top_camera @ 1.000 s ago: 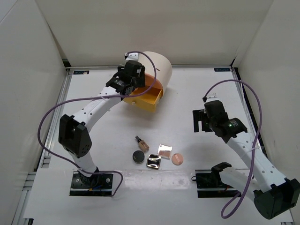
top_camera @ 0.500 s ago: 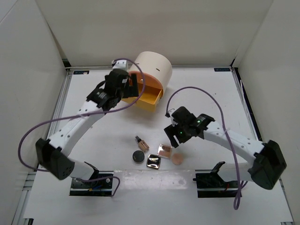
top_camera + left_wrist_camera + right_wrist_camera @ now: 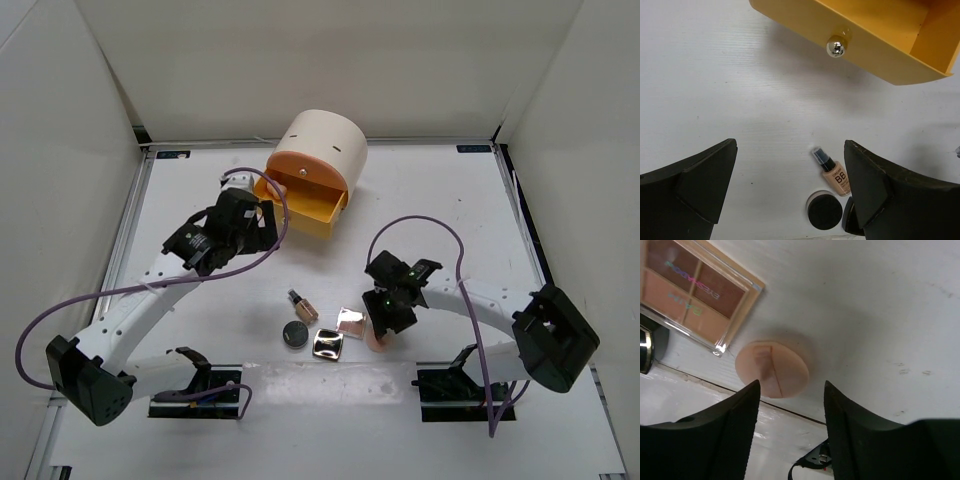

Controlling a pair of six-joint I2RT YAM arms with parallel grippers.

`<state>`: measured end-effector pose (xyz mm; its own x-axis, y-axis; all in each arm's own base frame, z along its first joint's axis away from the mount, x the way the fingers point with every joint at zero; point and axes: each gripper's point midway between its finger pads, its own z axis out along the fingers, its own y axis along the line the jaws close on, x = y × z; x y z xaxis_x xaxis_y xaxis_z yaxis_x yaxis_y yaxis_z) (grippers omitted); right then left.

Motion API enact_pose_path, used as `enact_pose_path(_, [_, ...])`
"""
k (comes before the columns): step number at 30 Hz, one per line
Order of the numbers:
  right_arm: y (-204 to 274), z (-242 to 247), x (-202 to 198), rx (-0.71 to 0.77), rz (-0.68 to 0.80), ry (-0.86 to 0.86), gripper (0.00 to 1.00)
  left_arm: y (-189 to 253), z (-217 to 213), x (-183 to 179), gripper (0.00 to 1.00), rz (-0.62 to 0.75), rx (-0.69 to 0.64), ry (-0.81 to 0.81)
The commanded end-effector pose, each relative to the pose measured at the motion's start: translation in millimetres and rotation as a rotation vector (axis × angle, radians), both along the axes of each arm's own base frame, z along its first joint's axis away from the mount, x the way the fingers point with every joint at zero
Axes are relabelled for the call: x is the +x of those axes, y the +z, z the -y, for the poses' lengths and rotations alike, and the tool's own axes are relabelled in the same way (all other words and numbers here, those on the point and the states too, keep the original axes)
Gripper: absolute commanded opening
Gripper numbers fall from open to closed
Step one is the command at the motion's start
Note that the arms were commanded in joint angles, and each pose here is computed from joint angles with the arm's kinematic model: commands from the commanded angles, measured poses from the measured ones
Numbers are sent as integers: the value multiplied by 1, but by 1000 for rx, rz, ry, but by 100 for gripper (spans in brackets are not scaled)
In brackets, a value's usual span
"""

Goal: Organize the makeup

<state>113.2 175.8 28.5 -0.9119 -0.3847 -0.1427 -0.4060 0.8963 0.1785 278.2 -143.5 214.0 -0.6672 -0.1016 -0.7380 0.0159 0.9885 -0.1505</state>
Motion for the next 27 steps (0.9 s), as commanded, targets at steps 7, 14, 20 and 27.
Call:
enact_pose_path(7, [-16, -12, -6, 52, 11, -25, 28, 24, -3, 1, 98, 39, -17, 25])
enact_pose_path(14, [3, -7, 22, -13, 138, -13, 0, 38, -8, 3, 98, 76, -4, 34])
enact_pose_path(20, [114, -5, 101, -60, 506, -48, 4, 26, -16, 3, 98, 68, 1, 64])
enact_pose_path(27, [229, -103, 181, 211, 806, 193, 5, -4, -10, 2, 98, 44, -69, 26])
